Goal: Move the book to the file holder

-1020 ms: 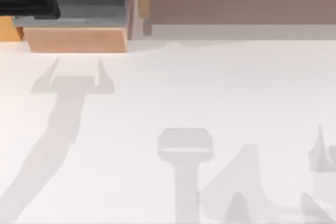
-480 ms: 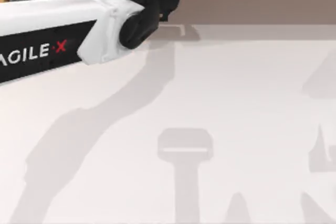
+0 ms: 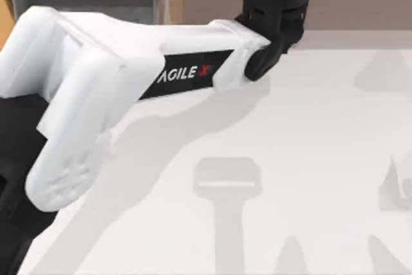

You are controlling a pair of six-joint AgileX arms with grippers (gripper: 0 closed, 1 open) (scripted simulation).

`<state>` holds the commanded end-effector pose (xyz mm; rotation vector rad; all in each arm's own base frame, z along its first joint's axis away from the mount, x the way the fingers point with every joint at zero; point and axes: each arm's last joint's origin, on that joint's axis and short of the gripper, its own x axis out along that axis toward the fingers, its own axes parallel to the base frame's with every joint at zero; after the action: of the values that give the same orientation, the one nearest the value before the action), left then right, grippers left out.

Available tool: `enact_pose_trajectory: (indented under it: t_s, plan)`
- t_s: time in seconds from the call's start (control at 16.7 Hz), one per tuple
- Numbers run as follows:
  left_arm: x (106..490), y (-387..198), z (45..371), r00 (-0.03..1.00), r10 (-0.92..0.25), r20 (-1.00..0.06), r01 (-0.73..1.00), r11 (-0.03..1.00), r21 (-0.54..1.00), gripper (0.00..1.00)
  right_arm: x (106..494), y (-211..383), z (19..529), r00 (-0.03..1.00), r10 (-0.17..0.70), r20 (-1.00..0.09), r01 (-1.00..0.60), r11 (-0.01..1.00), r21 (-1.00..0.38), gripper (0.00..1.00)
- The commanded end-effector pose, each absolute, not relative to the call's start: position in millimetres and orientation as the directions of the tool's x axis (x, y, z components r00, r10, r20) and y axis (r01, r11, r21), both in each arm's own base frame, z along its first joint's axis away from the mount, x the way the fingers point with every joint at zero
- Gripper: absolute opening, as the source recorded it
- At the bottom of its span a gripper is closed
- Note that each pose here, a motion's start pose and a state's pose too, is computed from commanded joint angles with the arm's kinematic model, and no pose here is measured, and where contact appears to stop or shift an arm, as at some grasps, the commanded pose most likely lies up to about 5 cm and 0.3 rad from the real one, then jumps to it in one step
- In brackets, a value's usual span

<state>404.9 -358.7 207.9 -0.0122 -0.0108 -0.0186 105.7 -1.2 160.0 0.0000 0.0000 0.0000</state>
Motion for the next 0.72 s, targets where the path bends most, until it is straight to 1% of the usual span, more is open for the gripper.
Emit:
enact_pose_trajectory:
  t_s: [0.42, 0.72]
  plan:
    - [408, -360, 203, 1.0, -0.015, 0.009, 0.015, 1.0, -0.011, 1.0, 106, -1, 160, 1.0, 0.0, 0.0, 0.0, 1.0, 0.0, 1.0]
    - [423, -362, 204, 1.0, -0.017, 0.011, 0.017, 1.0, -0.013, 1.0, 106, -1, 160, 1.0, 0.0, 0.0, 0.0, 1.0, 0.0, 1.0]
